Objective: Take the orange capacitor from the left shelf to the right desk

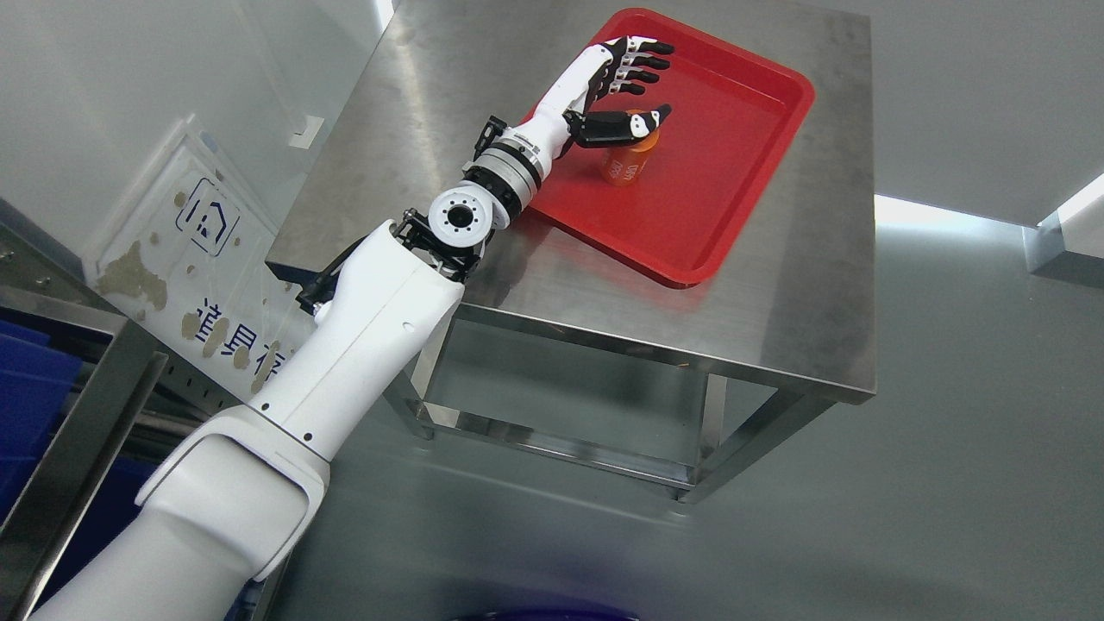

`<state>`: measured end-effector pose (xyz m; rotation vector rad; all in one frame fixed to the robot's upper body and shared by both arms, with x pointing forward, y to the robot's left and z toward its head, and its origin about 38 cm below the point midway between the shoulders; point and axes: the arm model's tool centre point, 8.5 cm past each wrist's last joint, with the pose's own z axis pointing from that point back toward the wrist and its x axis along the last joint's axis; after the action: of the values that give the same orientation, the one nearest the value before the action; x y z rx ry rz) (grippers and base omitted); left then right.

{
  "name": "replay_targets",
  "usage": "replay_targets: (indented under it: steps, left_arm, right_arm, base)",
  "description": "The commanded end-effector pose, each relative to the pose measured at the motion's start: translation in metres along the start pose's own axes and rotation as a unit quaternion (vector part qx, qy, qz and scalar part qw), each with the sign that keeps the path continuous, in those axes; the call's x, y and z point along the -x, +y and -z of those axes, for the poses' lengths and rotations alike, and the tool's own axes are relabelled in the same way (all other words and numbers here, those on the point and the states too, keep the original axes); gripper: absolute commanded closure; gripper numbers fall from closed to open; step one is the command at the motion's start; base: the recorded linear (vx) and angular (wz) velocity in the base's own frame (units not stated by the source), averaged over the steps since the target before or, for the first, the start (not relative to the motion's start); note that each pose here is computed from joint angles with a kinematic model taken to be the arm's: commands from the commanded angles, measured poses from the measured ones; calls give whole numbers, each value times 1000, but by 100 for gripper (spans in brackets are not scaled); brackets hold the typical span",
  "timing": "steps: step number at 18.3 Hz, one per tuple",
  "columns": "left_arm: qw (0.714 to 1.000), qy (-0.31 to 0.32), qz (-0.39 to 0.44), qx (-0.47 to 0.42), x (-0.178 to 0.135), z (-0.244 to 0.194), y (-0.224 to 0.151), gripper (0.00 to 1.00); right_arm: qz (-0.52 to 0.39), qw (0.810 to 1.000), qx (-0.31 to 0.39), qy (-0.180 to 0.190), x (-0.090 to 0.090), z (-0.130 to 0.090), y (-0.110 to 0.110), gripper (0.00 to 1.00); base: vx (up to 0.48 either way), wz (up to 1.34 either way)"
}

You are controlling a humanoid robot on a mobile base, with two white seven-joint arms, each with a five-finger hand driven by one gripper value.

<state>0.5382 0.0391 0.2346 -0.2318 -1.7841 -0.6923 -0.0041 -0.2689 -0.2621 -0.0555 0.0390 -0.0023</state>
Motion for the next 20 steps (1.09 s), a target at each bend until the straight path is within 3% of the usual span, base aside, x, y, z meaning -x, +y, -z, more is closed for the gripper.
replay_targets:
  steps: [1, 3, 5, 7, 15, 20]
  left_arm:
    - [999, -22, 4, -39, -26, 8, 42, 11]
    - [994, -64, -15, -82, -68, 11, 81, 1]
    - [986, -101, -44, -124, -104, 0, 115, 0]
    - [981, -116, -64, -145, -121, -17, 129, 0]
    - [972, -110, -105, -180, -73, -116, 119, 0]
    - [966, -130, -106, -195, -40, -145, 104, 0]
  right_arm:
    - [3, 1000, 9, -17, -13, 0, -11, 0]
    - [3, 1000, 9, -17, -13, 0, -11, 0]
    - [3, 1000, 9, -17, -13, 0, -11, 0]
    - [3, 1000, 9, -17, -13, 0, -11, 0]
    - [3, 1000, 9, -17, -13, 0, -11, 0]
    - [3, 1000, 9, -17, -13, 0, -11, 0]
  base:
    - [0, 0]
    - [0, 0]
    - [0, 0]
    - [0, 0]
    - [0, 0]
    - [0, 0]
